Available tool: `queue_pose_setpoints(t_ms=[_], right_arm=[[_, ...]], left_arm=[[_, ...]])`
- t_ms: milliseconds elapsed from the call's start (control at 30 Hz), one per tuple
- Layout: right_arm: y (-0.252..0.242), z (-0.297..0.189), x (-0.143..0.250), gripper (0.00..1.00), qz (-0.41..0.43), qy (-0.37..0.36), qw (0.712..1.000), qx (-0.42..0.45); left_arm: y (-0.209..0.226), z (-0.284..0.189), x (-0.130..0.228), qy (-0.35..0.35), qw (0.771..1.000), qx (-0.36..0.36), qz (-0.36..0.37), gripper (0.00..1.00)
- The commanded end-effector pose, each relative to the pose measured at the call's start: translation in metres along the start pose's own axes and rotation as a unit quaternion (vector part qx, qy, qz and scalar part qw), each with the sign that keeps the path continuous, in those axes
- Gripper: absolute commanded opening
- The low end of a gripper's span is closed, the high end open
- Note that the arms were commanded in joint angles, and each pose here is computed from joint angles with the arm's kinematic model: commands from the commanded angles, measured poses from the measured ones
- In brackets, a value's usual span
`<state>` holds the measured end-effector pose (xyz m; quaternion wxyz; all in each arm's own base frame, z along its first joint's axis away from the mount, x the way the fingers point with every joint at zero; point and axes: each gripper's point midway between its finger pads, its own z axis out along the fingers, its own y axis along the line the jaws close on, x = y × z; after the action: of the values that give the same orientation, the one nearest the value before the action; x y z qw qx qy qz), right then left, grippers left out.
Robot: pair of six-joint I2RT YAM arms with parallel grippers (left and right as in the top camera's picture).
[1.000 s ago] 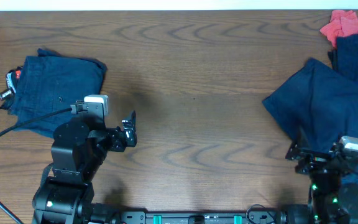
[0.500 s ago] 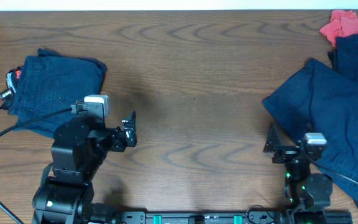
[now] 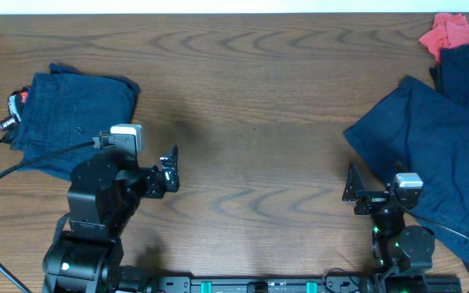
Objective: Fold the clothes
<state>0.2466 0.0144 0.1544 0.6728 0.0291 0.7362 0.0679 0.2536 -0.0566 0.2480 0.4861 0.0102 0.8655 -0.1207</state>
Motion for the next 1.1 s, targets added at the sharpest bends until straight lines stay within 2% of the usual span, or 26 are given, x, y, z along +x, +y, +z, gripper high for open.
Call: queue_pose_setpoints(t_ms=[0, 433, 567, 700, 867, 1067], right_arm=[[0.004, 0.0, 0.002, 0.99, -0.007, 0.004, 1.0, -0.01], [0.004, 0.0, 0.002, 0.99, -0.007, 0.004, 1.0, -0.01], [0.004, 0.0, 0.002, 0.99, -0.007, 0.004, 1.0, -0.01], [0.004, 0.0, 0.002, 0.99, -0.007, 0.004, 1.0, -0.01], [0.004, 0.0, 0.002, 0.99, -0.007, 0.004, 1.0, -0.01], [0.004, 0.0, 0.002, 0.99, -0.007, 0.004, 1.0, -0.01]], left_arm=[[0.002, 0.001, 0.0, 0.0, 1.0, -0.004, 0.003, 0.98], [0.004, -0.009, 0.002, -0.007, 1.0, -0.012, 0.015, 0.98], [0.014, -0.017, 0.014, -0.02, 0.999, -0.03, 0.014, 0.98], [0.032, -0.01, 0.042, -0.05, 0.998, -0.046, 0.0, 0.98], [0.041, 0.007, 0.052, -0.149, 0.988, -0.029, 0.002, 0.98], [0.043, 0.005, 0.032, -0.302, 0.952, -0.021, 0.041, 0.98]])
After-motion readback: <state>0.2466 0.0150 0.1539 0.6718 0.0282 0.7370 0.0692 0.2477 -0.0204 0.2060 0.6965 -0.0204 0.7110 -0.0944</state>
